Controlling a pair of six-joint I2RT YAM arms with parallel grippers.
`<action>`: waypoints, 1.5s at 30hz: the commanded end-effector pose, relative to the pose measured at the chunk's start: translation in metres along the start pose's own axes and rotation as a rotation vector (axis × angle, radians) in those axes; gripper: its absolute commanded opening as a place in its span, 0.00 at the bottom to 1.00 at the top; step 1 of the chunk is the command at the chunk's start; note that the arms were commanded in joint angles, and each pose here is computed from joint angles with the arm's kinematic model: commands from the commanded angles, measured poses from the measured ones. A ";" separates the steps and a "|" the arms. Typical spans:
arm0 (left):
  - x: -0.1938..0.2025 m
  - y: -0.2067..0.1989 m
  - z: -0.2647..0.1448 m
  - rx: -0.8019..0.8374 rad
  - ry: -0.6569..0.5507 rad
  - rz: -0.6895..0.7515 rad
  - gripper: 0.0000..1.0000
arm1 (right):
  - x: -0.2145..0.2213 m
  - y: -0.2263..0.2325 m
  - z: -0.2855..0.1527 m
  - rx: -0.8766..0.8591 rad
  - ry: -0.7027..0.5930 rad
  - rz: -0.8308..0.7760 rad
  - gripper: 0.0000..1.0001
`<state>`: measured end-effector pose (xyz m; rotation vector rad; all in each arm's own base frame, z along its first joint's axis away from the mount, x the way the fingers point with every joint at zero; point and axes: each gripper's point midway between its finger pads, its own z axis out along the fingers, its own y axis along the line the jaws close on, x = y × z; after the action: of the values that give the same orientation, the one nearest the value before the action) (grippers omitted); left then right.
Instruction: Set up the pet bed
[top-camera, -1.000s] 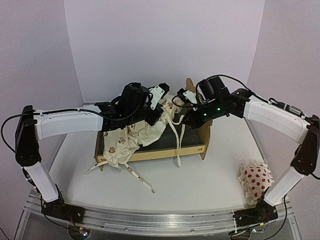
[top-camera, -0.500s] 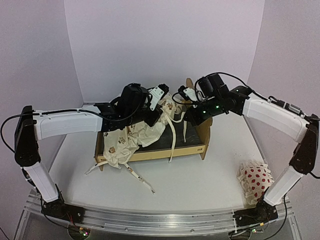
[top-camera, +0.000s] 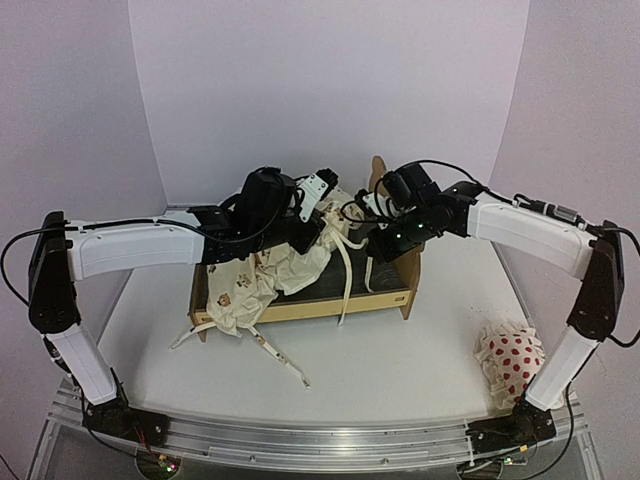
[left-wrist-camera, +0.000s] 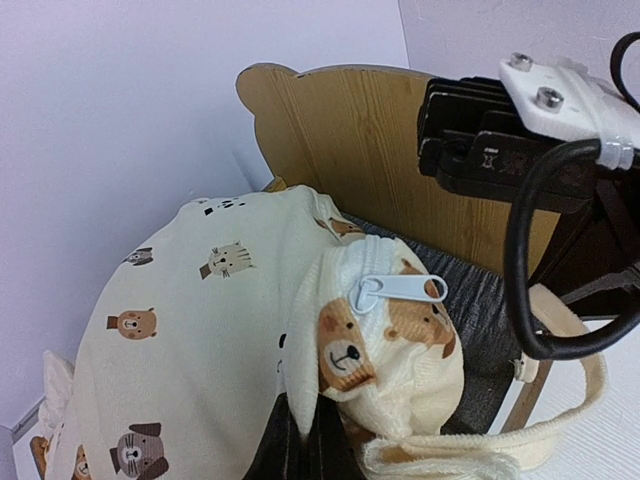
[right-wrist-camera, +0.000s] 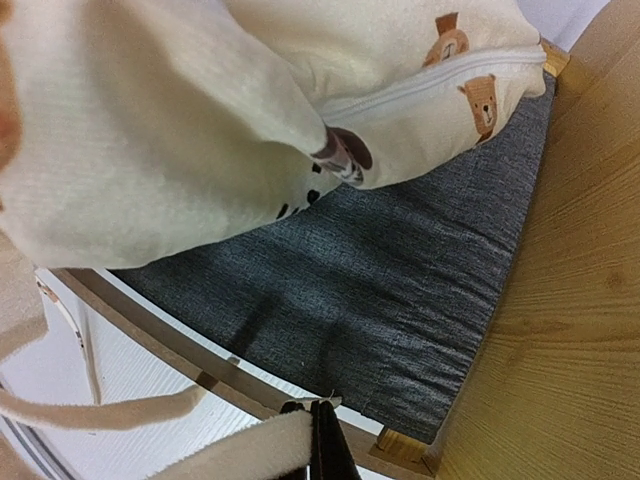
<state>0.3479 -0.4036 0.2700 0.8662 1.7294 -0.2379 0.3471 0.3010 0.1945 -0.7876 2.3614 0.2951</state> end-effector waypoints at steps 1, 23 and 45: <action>-0.026 0.019 -0.024 -0.033 -0.062 -0.036 0.00 | 0.006 0.004 0.010 -0.017 0.030 0.067 0.00; -0.027 0.018 -0.024 -0.025 -0.061 -0.037 0.00 | -0.020 0.025 0.010 -0.129 0.020 0.226 0.00; -0.018 0.010 -0.015 0.002 -0.039 -0.039 0.00 | 0.052 0.008 0.060 -0.011 0.221 0.238 0.04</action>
<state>0.3467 -0.4029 0.2667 0.8691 1.7477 -0.2517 0.3453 0.3151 0.1326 -0.5845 2.6060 0.3856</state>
